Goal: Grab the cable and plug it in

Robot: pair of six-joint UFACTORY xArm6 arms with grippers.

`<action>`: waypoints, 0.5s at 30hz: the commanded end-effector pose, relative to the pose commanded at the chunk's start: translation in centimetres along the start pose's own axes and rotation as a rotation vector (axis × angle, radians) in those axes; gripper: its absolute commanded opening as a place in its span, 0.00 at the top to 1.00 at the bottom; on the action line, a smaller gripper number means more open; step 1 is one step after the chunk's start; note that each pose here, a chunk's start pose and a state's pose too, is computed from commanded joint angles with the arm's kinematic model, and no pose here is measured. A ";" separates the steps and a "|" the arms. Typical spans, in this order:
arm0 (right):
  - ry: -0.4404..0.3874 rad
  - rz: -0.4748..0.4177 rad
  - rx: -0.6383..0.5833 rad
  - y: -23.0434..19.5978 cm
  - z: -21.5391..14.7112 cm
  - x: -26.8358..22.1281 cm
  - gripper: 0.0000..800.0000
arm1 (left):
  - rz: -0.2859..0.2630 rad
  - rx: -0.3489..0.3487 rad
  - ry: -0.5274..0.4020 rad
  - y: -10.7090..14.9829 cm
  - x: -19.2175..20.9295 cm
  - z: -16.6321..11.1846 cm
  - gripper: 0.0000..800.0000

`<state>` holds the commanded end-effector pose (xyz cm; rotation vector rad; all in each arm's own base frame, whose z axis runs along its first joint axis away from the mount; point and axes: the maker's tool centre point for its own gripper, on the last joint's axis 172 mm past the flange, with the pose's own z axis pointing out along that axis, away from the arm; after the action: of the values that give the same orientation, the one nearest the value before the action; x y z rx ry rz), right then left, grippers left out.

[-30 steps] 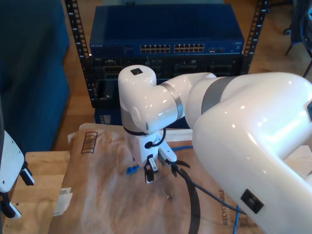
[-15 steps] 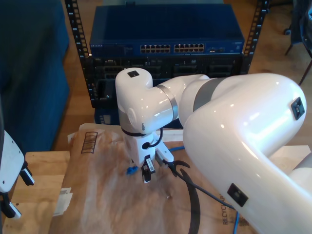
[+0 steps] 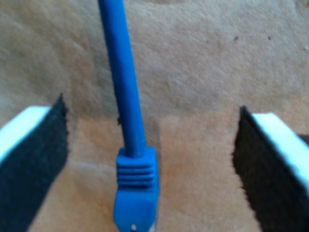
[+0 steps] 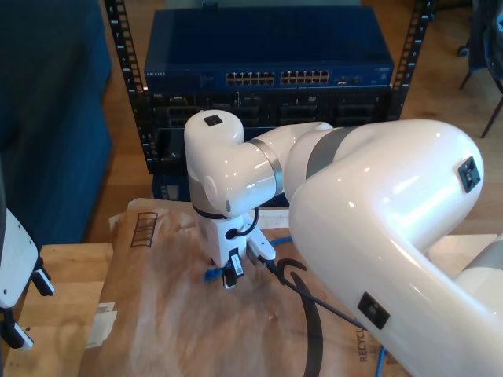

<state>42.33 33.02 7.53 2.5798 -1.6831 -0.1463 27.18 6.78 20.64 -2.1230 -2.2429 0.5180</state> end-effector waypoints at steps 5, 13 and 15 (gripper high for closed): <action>0.001 0.002 -0.003 0.1 0.1 0.1 0.58 | 0.000 0.000 0.000 0.0 0.0 0.0 0.00; 0.000 0.003 -0.001 0.0 0.1 0.2 0.83 | 0.000 -0.001 0.001 0.0 0.0 0.0 0.00; 0.000 0.003 -0.001 0.1 0.0 0.2 0.94 | 0.000 0.000 0.000 0.0 0.0 0.1 0.00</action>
<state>42.35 32.83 7.50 2.5760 -1.6863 -0.1472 27.17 6.78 20.59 -2.1228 -2.2431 0.5180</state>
